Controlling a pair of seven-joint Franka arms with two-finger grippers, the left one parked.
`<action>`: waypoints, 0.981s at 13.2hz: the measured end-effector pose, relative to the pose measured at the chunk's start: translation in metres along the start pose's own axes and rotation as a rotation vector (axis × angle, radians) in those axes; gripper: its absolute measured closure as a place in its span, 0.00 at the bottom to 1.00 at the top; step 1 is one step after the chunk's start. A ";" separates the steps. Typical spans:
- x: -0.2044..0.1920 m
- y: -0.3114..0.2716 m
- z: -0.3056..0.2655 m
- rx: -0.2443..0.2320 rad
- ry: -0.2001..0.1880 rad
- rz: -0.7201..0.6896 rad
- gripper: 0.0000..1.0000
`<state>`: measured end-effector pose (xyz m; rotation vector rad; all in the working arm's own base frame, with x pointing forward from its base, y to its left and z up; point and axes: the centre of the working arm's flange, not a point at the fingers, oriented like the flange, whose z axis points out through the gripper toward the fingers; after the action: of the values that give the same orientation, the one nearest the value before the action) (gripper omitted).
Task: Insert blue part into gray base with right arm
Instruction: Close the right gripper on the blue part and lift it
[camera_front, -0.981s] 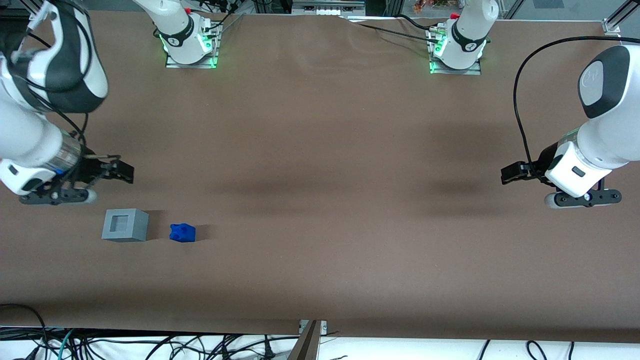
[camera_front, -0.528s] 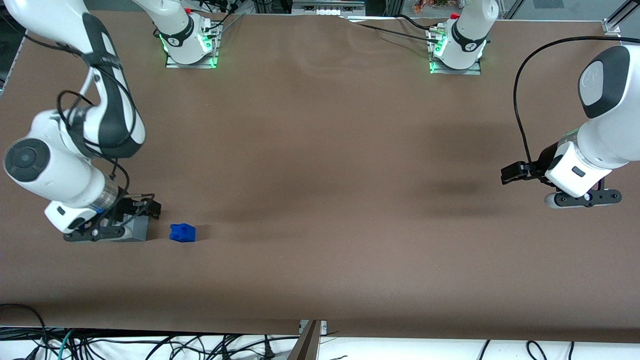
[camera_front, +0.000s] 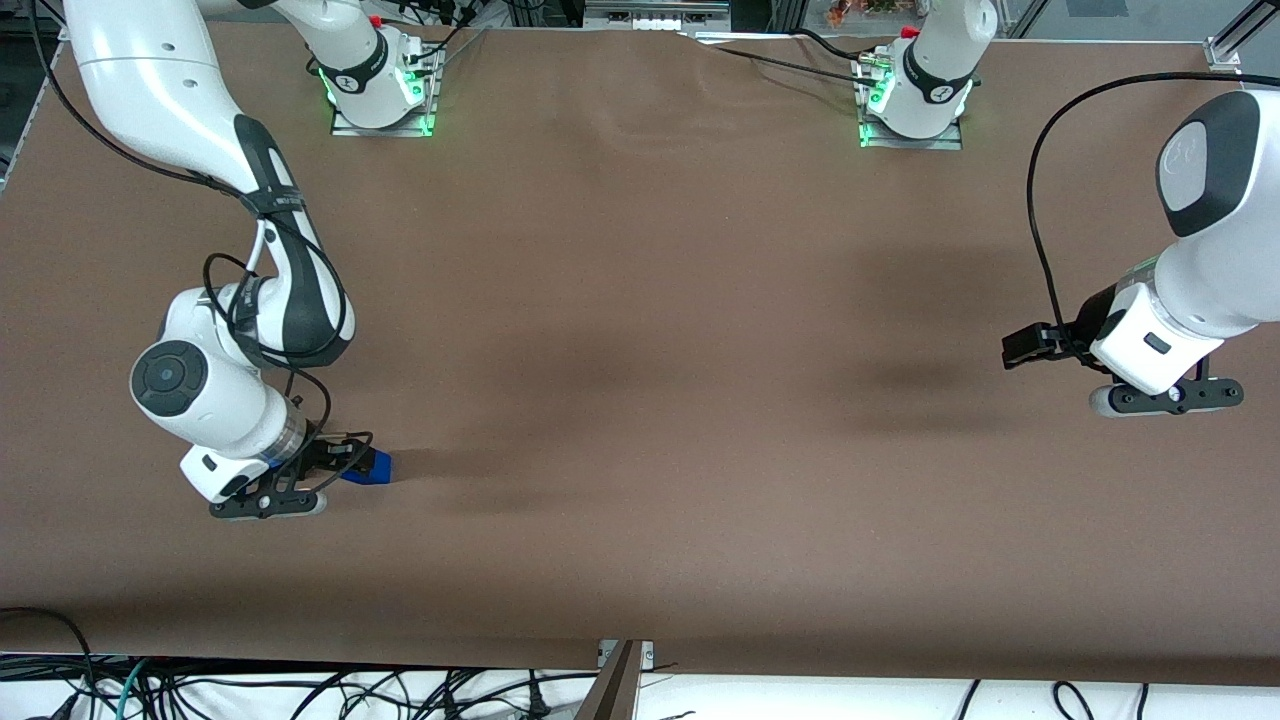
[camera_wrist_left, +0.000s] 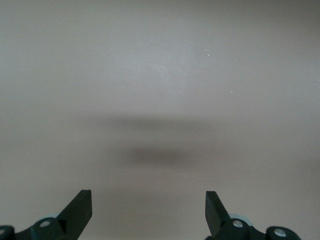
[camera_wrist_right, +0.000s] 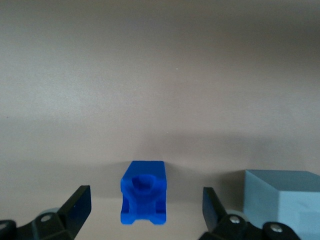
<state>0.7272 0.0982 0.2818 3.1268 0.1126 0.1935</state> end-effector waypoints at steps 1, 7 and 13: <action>-0.001 -0.001 0.009 0.016 -0.008 0.014 0.01; -0.007 0.000 0.036 0.024 -0.040 0.022 0.01; -0.012 0.000 0.047 0.021 -0.079 0.020 0.35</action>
<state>0.7210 0.0976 0.2341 3.1527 0.0829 0.0696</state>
